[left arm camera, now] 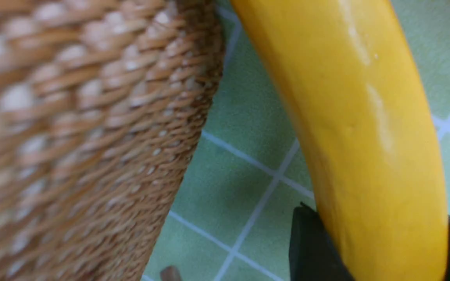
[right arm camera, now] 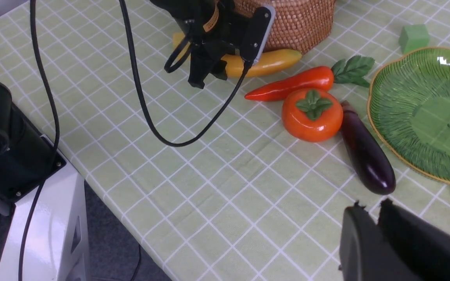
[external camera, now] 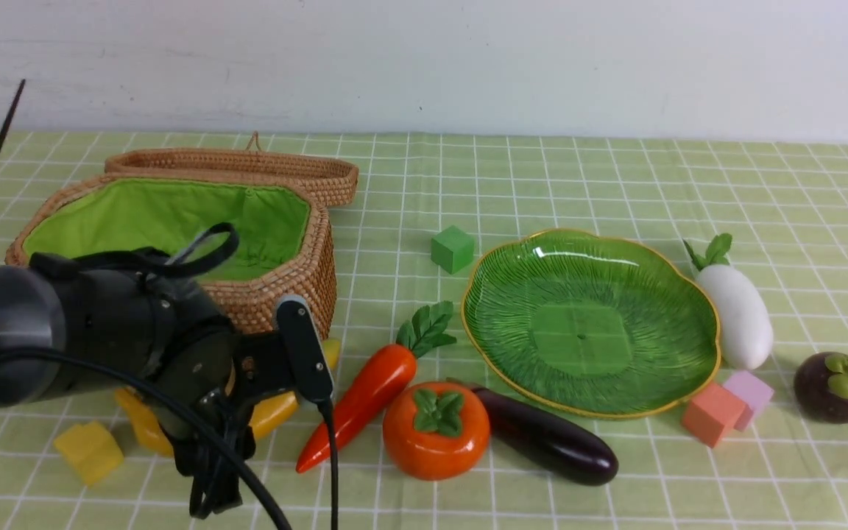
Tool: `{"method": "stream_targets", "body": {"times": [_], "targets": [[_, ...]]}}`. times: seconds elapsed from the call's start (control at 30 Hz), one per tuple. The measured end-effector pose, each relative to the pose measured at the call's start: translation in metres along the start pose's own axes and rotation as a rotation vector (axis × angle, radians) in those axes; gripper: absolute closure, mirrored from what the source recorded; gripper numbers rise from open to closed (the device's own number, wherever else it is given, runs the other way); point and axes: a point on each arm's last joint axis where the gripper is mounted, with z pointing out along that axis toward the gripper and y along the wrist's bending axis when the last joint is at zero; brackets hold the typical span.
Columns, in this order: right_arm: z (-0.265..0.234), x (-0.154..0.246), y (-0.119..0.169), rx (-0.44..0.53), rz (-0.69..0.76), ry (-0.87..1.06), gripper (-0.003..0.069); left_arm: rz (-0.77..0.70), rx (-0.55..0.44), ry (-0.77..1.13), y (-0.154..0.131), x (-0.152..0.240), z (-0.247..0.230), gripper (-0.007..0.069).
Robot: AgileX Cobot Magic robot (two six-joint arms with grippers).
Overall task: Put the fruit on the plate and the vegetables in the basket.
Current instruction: Use the left arm to grab a banana and put it into the right plate
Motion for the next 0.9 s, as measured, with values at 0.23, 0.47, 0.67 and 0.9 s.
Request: {"method": "stream_targets", "body": {"times": [0.23, 0.47, 0.67, 0.9], "targets": [[0.000, 0.000, 0.000, 0.000, 0.000, 0.000, 0.0575, -0.061, 0.036, -0.006, -0.003, 0.004, -0.025, 0.0312], [0.000, 0.000, 0.000, 0.000, 0.000, 0.000, 0.0570, -0.120, 0.138, -0.033, -0.012, 0.008, -0.047, 0.0312], [0.000, 0.000, 0.000, 0.000, 0.000, 0.000, 0.0570, -0.152, 0.136, -0.140, -0.012, 0.011, -0.080, 0.0312], [0.000, 0.000, 0.000, 0.000, 0.000, 0.000, 0.0564, -0.182, 0.140, -0.197, -0.017, 0.024, -0.119, 0.0312]]}}
